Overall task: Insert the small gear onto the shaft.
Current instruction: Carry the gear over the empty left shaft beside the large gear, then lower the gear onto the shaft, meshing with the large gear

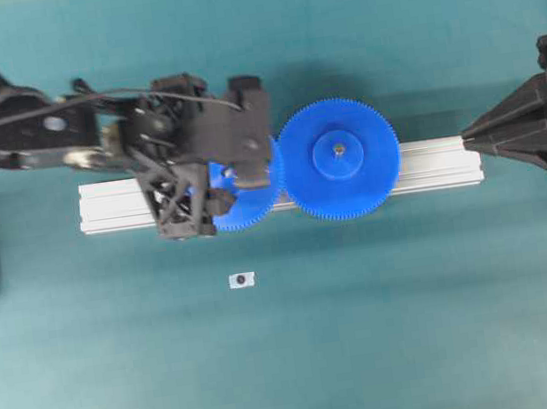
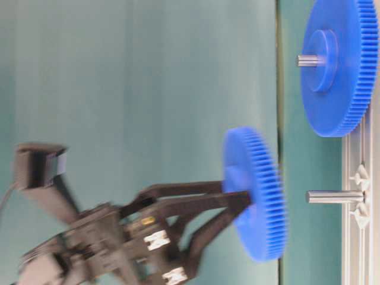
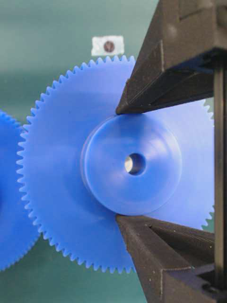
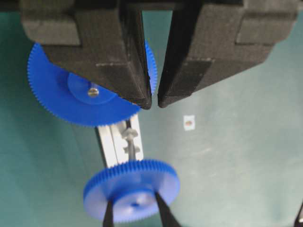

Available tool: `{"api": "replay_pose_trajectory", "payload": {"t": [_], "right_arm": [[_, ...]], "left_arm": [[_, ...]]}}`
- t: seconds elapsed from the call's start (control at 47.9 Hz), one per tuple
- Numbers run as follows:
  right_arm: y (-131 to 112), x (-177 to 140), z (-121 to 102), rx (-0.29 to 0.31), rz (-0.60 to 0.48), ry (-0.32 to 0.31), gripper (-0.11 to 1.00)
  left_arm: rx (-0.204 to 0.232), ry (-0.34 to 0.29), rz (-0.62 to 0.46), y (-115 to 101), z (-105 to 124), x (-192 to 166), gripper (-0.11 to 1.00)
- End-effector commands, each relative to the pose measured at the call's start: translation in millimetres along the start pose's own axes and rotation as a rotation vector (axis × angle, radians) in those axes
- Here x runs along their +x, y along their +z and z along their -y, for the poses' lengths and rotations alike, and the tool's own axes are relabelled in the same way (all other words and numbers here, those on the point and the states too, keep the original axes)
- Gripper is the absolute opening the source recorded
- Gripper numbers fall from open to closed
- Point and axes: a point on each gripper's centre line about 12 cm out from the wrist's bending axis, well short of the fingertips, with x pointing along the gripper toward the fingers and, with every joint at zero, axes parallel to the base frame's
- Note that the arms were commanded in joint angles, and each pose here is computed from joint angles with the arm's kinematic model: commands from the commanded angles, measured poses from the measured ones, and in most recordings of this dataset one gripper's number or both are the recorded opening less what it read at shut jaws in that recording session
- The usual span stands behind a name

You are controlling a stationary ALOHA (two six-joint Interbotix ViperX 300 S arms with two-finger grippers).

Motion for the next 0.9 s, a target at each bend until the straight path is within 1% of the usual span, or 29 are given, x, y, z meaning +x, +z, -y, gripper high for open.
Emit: {"api": "replay_pose_trajectory", "payload": {"t": [0.0,0.146,0.334,0.459,0.585,0.793,0.877], "right_arm": [[6.3,0.1,-0.3,0.007,0.016,-0.001,0.25],[6.3,0.1,-0.3,0.007,0.016,-0.001,0.25],[7.0,0.0,0.5,0.01,0.018,-0.005,0.25],[7.0,0.0,0.5,0.008,0.018,-0.005,0.25],[7.1,0.0,1.1,0.011,0.018,-0.008,0.25],[7.1,0.0,1.1,0.009,0.018,-0.008,0.25],[7.1,0.0,1.1,0.009,0.018,-0.008,0.25]], "left_arm": [[-0.011,0.006,0.019,5.6,-2.5,-1.5,0.78],[-0.042,0.0,-0.016,-1.3,-1.0,9.7,0.78],[-0.064,-0.009,-0.064,-13.4,2.1,23.3,0.78],[-0.083,-0.008,-0.059,-16.4,2.8,26.0,0.78],[-0.1,-0.003,-0.032,-14.0,1.7,25.5,0.78],[-0.105,-0.002,-0.025,-12.2,1.4,24.5,0.78],[-0.099,-0.002,-0.015,-9.1,2.0,23.9,0.78]]}}
